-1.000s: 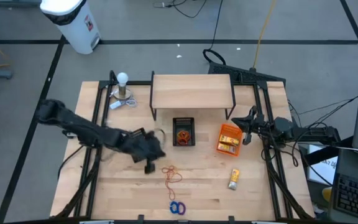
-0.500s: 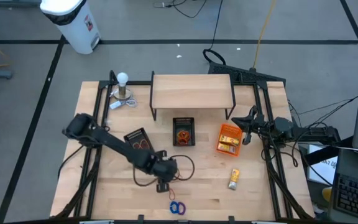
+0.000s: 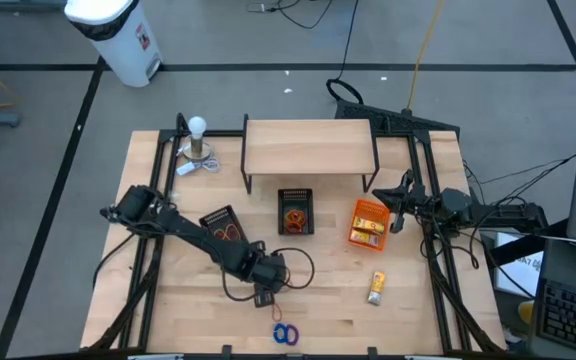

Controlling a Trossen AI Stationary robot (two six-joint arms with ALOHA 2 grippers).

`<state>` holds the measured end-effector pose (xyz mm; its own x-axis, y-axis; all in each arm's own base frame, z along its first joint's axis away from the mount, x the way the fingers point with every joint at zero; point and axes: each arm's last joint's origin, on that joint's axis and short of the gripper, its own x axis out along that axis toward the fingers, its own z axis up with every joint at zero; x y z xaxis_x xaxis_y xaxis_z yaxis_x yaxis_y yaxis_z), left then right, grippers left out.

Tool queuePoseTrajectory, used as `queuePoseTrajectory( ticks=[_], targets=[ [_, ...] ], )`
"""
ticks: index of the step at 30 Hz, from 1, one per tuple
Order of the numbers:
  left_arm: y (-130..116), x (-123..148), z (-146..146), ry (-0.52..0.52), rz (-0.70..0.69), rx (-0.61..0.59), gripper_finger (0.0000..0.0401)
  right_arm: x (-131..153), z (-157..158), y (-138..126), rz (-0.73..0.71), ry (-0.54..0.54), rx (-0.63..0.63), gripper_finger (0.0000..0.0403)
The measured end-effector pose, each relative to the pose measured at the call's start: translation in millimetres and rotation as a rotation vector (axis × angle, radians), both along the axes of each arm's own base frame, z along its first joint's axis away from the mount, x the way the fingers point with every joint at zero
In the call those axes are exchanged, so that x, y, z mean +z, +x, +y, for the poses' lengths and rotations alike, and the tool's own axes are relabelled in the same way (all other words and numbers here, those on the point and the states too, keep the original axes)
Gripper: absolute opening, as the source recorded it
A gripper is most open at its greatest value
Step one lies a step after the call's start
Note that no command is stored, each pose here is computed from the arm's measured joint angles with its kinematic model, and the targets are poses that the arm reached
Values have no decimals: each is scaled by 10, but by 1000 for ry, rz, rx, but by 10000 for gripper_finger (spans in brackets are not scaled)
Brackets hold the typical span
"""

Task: Pick & Place Office Desk Supplies
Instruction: Put the yellow rubber band into the left black basket

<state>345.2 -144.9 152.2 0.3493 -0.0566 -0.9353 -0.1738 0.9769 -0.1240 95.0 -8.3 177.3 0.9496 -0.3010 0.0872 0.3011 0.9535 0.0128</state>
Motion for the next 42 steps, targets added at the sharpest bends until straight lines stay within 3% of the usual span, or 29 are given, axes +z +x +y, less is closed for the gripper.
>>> queuePoseTrajectory(
  ticks=[15, 18, 23, 27, 34, 42],
  targets=[
    [28, -133, -22, -1, 26, -9, 140, -6, 1, 7, 6, 6, 3, 0],
    [26, -138, -22, 8, 28, -38, 107, -6, 1, 7, 6, 6, 3, 0],
    [30, -100, -21, -15, 15, -42, 15, -5, 1, 7, 6, 6, 4, 0],
    [36, -39, -15, -27, -13, -40, 14, -6, 7, 9, 7, 4, 28, 0],
    [-5, 251, -16, -20, -106, -47, 8, -7, 15, 11, 7, 2, 55, 0],
    [-326, 1063, -73, 87, -391, -119, 6, -7, 16, 11, 6, 5, 57, 0]
  ],
)
